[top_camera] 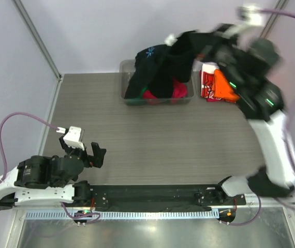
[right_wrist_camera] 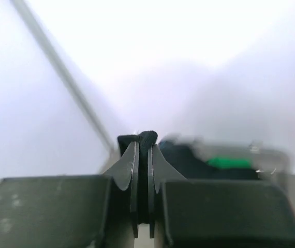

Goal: Fold and stack the t-shirts
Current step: Move the tshirt to the center of the board

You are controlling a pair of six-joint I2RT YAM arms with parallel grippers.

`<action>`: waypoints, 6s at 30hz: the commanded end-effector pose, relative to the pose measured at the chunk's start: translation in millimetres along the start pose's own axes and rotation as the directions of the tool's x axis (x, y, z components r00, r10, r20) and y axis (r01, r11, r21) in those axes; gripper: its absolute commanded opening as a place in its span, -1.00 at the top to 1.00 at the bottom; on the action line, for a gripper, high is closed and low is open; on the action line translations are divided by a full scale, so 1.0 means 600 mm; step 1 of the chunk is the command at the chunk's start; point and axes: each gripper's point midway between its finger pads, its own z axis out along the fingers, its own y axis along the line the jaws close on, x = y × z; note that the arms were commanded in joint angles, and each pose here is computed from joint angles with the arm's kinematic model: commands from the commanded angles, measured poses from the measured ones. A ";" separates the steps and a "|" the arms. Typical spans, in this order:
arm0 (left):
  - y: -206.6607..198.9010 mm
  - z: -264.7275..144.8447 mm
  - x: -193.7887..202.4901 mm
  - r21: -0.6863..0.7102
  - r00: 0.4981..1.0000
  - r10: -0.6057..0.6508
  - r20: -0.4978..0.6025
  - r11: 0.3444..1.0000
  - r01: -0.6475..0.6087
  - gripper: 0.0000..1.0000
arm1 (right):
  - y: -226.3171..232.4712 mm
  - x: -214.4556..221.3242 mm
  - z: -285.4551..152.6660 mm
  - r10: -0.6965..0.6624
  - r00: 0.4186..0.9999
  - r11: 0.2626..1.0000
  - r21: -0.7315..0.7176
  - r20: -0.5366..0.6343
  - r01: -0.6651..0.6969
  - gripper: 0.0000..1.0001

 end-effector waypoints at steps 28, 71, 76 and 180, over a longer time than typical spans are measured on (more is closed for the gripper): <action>-0.080 0.240 -0.057 -0.145 0.990 -0.039 -0.132 0.989 0.020 -0.99 | -0.255 0.575 -0.294 0.427 0.742 0.799 0.599 -0.517 -0.042 -0.99; 0.575 0.351 -0.140 -0.888 0.846 -0.534 0.000 0.390 0.246 -0.53 | -0.226 0.701 -0.369 0.469 0.590 0.842 0.535 -0.657 -0.074 -0.99; 0.474 0.363 -0.203 -0.826 0.915 -0.399 -0.058 0.535 0.180 -0.61 | -0.221 0.702 -0.367 0.483 0.580 0.838 0.539 -0.656 -0.087 -0.99; 0.362 0.368 0.133 -0.695 0.650 -0.677 -0.345 0.650 0.308 0.65 | -0.386 0.615 -0.349 0.540 0.663 0.730 0.680 -0.518 -0.064 -0.99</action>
